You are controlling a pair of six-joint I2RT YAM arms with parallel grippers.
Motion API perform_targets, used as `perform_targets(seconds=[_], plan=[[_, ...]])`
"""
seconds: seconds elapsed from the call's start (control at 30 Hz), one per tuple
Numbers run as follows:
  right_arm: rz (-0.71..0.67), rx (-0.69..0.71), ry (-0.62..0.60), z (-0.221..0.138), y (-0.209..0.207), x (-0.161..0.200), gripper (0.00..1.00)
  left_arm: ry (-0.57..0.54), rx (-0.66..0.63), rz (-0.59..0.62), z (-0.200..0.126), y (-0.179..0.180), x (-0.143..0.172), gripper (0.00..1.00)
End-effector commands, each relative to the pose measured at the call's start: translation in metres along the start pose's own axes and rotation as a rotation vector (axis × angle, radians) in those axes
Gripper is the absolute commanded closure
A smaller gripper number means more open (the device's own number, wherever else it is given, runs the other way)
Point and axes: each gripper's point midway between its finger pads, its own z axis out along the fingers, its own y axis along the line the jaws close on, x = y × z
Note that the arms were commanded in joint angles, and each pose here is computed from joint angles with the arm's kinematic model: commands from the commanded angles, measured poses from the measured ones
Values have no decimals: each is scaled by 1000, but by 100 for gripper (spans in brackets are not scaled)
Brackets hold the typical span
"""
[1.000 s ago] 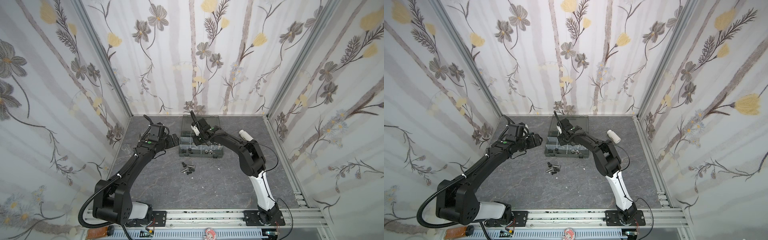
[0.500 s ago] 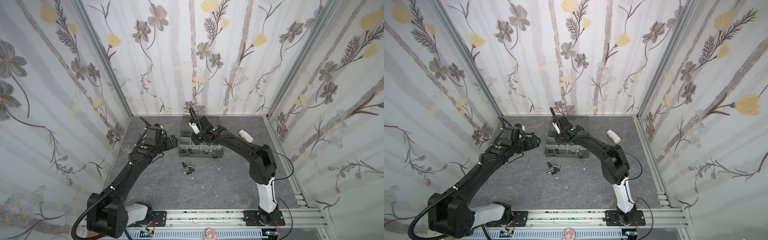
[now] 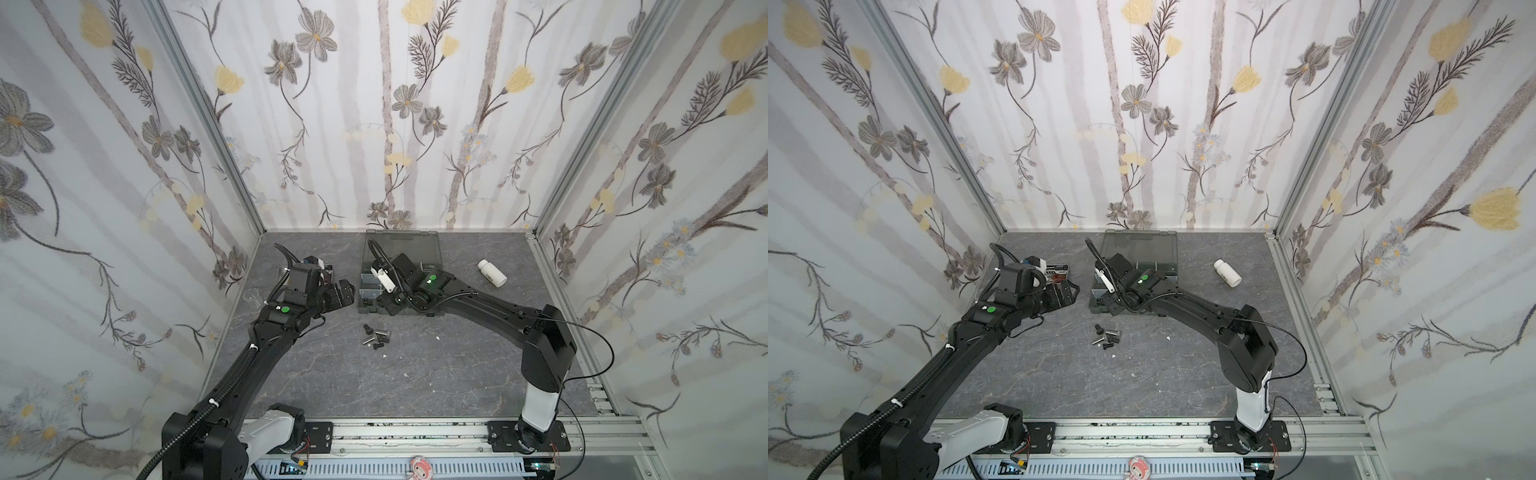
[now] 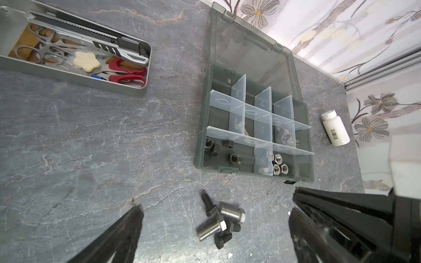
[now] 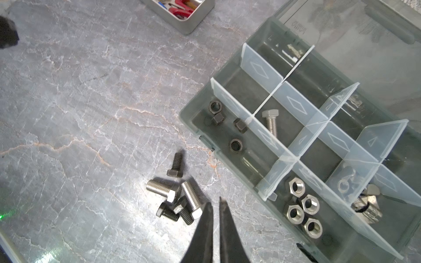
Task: Sort the screws and nuts into containers
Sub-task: Pick up the screw from the center of the table.
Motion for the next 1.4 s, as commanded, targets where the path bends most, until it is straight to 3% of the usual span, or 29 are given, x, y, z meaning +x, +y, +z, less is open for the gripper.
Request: perform_targets(seconds=[0.0, 0.57, 0.73, 1.37], plan=[[-33, 8, 9, -1, 5, 8, 86, -3, -5, -19, -2, 2, 3, 0], [-87, -19, 146, 50, 31, 66, 73, -29, -45, -37, -7, 12, 5, 0], [-88, -25, 157, 64, 34, 69, 68, -29, -45, -34, -6, 11, 3, 0], [-105, 12, 204, 99, 30, 76, 65, -23, -68, -16, -1, 15, 2, 0]])
